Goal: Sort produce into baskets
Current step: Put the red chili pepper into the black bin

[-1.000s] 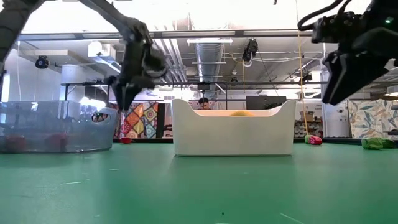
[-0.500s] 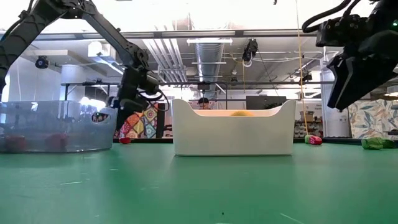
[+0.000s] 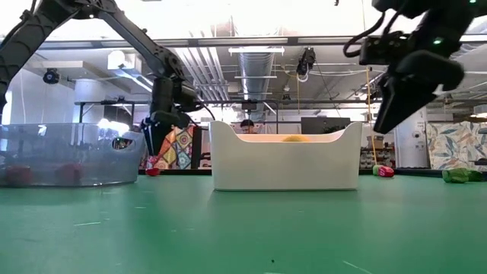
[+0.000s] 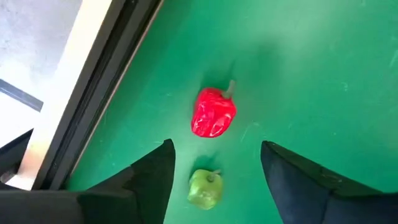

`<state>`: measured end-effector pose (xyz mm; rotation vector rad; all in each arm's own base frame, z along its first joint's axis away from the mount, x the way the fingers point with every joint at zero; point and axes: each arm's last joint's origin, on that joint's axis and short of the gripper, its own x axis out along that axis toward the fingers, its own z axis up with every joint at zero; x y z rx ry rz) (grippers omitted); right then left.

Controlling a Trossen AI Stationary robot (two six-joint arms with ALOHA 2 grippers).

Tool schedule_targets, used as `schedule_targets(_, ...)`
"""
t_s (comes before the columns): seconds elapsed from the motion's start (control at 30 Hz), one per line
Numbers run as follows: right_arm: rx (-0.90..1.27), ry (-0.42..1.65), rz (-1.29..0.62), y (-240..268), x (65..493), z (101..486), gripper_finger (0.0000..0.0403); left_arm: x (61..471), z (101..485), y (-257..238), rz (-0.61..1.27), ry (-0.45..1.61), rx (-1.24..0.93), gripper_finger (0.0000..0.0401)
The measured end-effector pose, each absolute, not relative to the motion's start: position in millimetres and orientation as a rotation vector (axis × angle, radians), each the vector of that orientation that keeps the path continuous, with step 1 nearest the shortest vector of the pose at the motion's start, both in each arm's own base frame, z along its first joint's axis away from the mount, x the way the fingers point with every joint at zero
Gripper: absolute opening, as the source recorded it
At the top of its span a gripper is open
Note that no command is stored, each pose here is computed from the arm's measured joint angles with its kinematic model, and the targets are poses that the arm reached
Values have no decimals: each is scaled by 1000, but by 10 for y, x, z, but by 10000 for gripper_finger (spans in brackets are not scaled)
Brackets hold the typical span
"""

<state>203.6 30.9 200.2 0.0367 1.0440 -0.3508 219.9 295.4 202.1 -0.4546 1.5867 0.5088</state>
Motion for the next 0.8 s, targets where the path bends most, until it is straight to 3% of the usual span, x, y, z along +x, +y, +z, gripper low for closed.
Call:
schedule_targets(0.33, 62, 1001, -341, 231, 2123, 2033, 203, 2257, 1703, 3037, 365, 1633, -378, 241)
schedule_targets(0.8, 94, 1001, -340, 235, 2123, 2032, 203, 2286, 1429, 3070, 291, 1706, -357, 232)
